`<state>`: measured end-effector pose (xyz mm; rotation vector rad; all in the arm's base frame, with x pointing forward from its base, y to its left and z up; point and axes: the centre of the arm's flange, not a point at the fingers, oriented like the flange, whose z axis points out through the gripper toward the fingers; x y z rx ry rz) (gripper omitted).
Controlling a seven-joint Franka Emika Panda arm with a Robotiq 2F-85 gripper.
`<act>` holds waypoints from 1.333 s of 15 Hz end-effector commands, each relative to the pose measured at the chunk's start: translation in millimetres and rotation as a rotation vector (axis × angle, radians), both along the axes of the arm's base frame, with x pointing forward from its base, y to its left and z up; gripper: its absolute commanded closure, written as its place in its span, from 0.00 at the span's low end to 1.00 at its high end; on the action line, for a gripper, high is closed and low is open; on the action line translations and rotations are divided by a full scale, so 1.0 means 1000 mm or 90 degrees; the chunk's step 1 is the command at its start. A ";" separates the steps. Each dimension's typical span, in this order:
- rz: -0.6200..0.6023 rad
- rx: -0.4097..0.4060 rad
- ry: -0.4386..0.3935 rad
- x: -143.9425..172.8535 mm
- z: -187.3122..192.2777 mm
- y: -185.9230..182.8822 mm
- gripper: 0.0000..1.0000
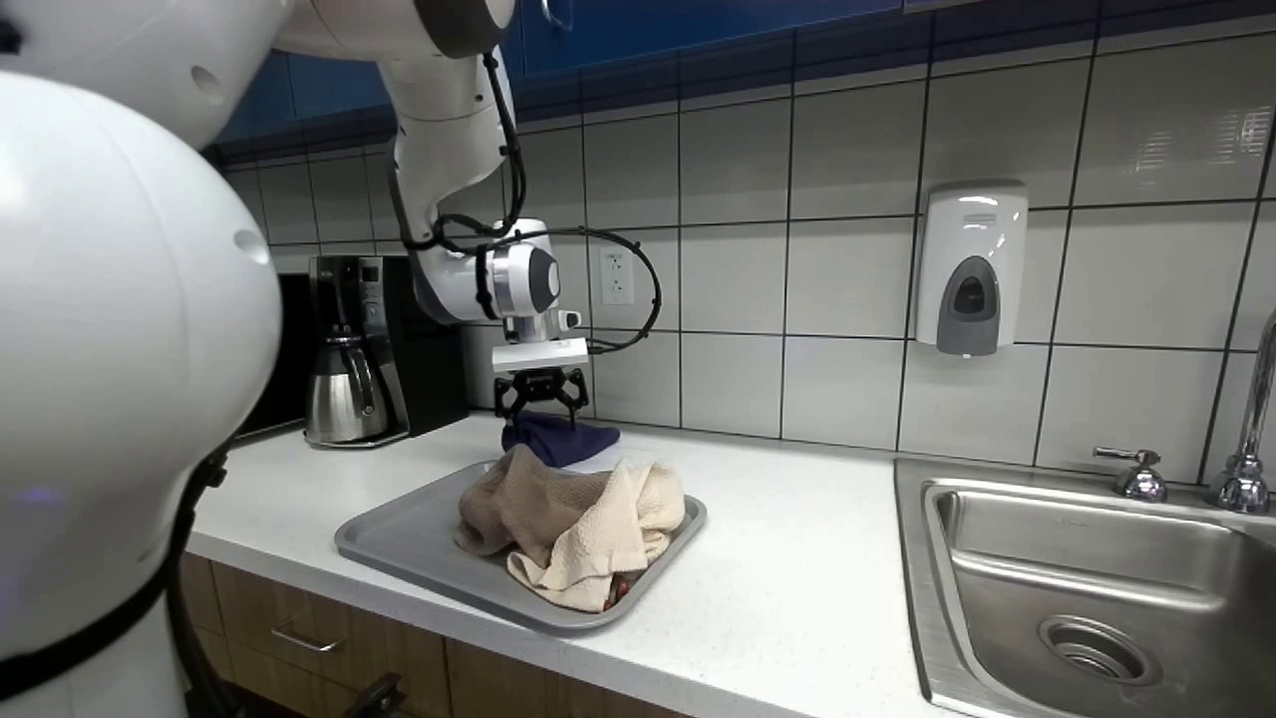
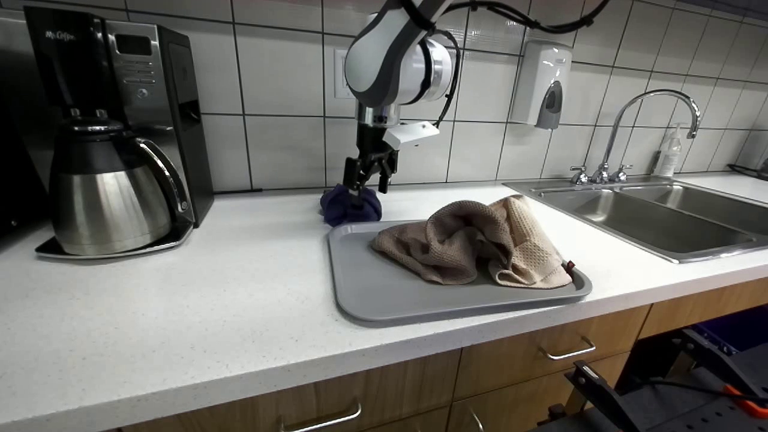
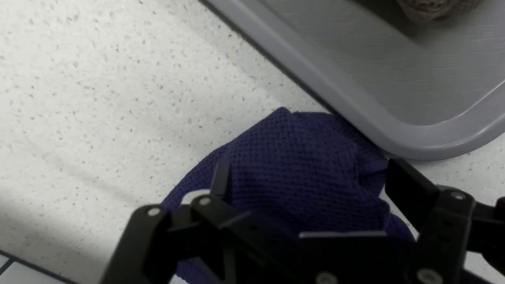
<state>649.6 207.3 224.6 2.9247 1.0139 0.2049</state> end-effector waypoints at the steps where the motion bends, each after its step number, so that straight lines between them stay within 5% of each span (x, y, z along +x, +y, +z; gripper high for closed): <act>1: 0.032 -0.017 -0.002 0.023 0.000 0.008 0.00; 16: 0.073 -0.024 -0.002 0.046 -0.030 0.018 0.00; 17: 0.073 -0.024 -0.001 0.046 -0.031 0.018 0.08; 18: 0.074 -0.023 0.000 0.046 -0.031 0.018 0.26; 20: 0.075 -0.024 0.000 0.046 -0.032 0.018 0.42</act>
